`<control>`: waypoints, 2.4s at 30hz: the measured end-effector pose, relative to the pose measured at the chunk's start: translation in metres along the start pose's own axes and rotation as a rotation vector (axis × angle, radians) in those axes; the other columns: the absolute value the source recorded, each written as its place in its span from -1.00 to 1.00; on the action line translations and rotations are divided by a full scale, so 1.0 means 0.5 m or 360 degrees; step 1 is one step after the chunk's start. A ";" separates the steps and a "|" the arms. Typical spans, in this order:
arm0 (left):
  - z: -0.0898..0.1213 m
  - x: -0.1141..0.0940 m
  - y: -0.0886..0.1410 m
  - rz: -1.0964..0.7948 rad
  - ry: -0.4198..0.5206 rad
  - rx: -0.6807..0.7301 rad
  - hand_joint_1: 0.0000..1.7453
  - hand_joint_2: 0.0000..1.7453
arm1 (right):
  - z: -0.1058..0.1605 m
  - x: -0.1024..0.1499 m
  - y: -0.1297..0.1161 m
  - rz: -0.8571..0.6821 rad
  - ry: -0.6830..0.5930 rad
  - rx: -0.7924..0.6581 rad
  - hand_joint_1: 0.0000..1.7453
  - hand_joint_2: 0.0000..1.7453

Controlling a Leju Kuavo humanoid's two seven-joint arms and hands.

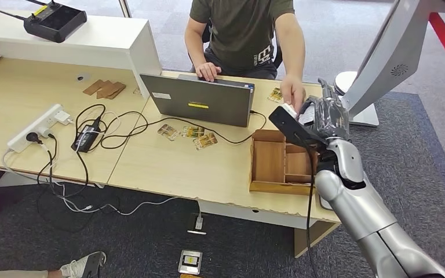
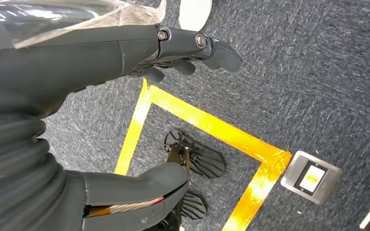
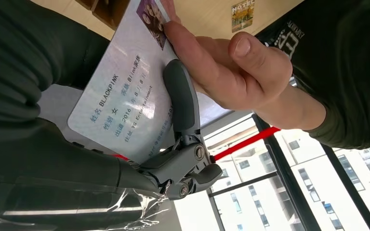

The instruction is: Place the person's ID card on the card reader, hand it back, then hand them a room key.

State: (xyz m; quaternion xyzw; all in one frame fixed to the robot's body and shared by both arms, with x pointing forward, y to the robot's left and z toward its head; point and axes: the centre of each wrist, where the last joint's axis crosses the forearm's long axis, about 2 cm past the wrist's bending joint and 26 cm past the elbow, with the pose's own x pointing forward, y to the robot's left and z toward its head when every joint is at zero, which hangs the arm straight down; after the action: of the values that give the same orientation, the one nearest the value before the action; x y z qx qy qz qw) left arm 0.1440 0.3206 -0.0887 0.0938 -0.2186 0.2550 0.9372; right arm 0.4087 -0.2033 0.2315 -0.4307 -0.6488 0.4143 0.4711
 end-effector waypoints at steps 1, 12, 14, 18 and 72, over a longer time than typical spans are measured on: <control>0.000 0.000 0.000 0.0003 0.0000 0.0000 -1.00 1.00 | -0.001 0.000 0.002 0.0002 -0.0001 0.0004 -1.00 1.00; 0.001 -0.007 0.001 0.0069 -0.0015 0.0036 -1.00 1.00 | 0.006 -0.003 0.015 0.0068 0.0020 -0.0055 -1.00 1.00; 0.002 -0.012 0.004 0.0085 -0.0019 0.0044 -1.00 1.00 | 0.019 -0.003 0.016 0.0089 0.0018 -0.0086 -1.00 1.00; 0.003 -0.025 0.012 0.0123 -0.0022 0.0057 -1.00 1.00 | 0.056 -0.008 0.016 0.0216 0.0025 -0.0083 -1.00 1.00; 0.013 -0.103 0.083 0.0428 0.0185 0.0331 -1.00 1.00 | 0.321 -0.087 0.203 0.0360 -0.0110 0.0298 -1.00 1.00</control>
State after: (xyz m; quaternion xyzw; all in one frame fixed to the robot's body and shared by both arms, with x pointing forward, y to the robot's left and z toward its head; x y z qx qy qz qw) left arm 0.0801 0.3314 -0.1037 0.1453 -0.1471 0.4042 0.8910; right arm 0.2785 -0.2370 0.0902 -0.4408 -0.5705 0.5381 0.4368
